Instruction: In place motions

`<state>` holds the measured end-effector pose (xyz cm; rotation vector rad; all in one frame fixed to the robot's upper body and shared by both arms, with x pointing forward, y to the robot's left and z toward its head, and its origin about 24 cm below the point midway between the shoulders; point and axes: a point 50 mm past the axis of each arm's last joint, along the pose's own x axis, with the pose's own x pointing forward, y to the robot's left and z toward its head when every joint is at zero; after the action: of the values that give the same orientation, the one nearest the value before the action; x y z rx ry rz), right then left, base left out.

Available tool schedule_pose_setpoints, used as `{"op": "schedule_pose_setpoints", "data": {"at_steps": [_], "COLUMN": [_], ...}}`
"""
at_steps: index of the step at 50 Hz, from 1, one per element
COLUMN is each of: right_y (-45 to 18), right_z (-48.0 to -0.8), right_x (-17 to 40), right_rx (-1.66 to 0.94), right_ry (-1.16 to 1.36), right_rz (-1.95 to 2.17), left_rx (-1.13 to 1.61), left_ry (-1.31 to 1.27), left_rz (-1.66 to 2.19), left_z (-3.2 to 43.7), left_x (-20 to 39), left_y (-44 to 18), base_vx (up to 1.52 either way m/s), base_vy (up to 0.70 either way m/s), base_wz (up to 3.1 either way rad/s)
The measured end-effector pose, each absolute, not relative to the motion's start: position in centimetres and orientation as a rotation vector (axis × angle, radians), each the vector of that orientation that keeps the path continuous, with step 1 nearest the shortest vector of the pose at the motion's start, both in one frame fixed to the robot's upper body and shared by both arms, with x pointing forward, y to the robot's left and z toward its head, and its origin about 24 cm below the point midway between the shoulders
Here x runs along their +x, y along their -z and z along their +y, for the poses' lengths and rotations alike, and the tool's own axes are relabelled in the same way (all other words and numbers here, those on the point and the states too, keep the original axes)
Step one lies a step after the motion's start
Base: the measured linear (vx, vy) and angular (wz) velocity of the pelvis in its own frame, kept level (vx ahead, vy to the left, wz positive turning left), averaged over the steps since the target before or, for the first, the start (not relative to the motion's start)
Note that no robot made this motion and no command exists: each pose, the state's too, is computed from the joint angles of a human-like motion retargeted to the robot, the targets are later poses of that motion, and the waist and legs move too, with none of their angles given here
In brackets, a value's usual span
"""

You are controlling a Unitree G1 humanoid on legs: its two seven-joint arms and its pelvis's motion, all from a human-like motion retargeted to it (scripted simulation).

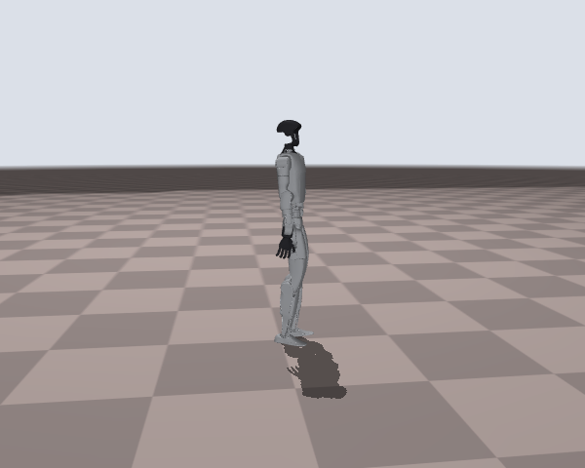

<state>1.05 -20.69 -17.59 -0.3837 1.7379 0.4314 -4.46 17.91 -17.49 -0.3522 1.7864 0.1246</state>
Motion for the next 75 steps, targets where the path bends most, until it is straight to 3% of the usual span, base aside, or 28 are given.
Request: {"op": "schedule_pose_setpoints", "data": {"at_steps": [29, 44, 52, 61, 75], "right_y": [17.4, 17.4, 17.3, 17.4, 17.7], "right_z": [-21.5, -21.4, -20.9, -19.5, -20.8], "right_x": [-0.7, 0.4, 5.4, 6.4, 0.8], "right_rx": [-0.366, -0.47, -0.662, -0.569, -0.53], "right_ry": [-0.38, -0.433, -0.609, -0.592, -0.503], "right_rz": [1.788, 1.799, 1.618, 1.567, 1.703], "left_rx": [-0.24, -0.124, -0.199, -0.534, -0.473], "left_ry": [-0.027, -0.366, -0.301, -0.209, -0.411], "left_rz": [1.785, 1.693, 1.724, 1.901, 1.863], "left_z": [17.6, 19.2, 18.9, 16.0, 17.4], "left_x": [-2.8, -4.6, -5.2, -10.8, -10.0], "left_y": [17.6, 17.7, 17.6, 16.2, 16.5], "base_vx": [0.0, -0.04, -0.22, -0.02, 0.16], "base_vy": [0.0, -0.03, -0.02, 0.01, 0.04], "base_wz": [0.05, -0.04, 0.66, -0.03, -0.32]}}
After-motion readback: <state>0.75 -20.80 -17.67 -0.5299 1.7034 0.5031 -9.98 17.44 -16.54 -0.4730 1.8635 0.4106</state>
